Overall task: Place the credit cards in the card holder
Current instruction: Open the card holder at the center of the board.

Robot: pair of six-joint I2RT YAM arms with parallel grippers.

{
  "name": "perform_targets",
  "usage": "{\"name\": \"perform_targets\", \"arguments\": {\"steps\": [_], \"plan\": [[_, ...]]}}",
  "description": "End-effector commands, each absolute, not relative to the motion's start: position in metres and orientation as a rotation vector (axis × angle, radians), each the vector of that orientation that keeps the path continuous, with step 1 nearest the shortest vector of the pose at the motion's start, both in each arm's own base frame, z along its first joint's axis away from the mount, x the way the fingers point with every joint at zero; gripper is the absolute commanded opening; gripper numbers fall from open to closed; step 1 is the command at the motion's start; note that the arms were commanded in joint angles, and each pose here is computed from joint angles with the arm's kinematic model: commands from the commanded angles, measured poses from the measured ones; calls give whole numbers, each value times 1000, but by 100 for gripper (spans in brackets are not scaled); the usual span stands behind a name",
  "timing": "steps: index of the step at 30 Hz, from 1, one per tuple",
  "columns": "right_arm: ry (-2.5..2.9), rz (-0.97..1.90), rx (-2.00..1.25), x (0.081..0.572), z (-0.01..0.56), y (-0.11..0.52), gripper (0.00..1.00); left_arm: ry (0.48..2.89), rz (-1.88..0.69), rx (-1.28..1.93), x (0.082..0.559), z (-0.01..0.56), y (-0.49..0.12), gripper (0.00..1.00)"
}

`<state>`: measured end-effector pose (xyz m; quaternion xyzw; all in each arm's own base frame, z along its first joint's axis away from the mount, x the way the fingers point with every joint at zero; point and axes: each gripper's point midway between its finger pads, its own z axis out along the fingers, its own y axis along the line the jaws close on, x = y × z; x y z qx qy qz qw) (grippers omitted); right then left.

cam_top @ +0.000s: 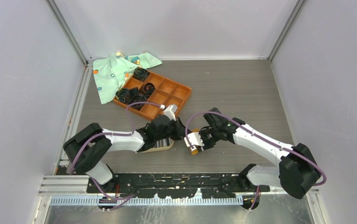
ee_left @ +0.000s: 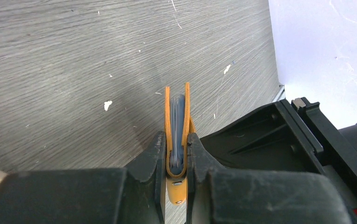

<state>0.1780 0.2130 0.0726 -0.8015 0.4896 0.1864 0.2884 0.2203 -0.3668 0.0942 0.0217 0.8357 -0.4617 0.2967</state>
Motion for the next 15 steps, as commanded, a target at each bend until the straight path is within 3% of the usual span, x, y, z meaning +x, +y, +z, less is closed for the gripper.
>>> {"name": "perform_targets", "arguments": {"steps": [1,8,15], "plan": [[1325,481,-2100,184,72,218,44,2109,-1358,127,226,126,-391,0],[1356,393,-2049,197,86,211,49,2128,-1332,120,226,123,-387,0],[1365,411,-2099,193,65,210,49,2129,-1351,69,228,123,-387,0]]}}
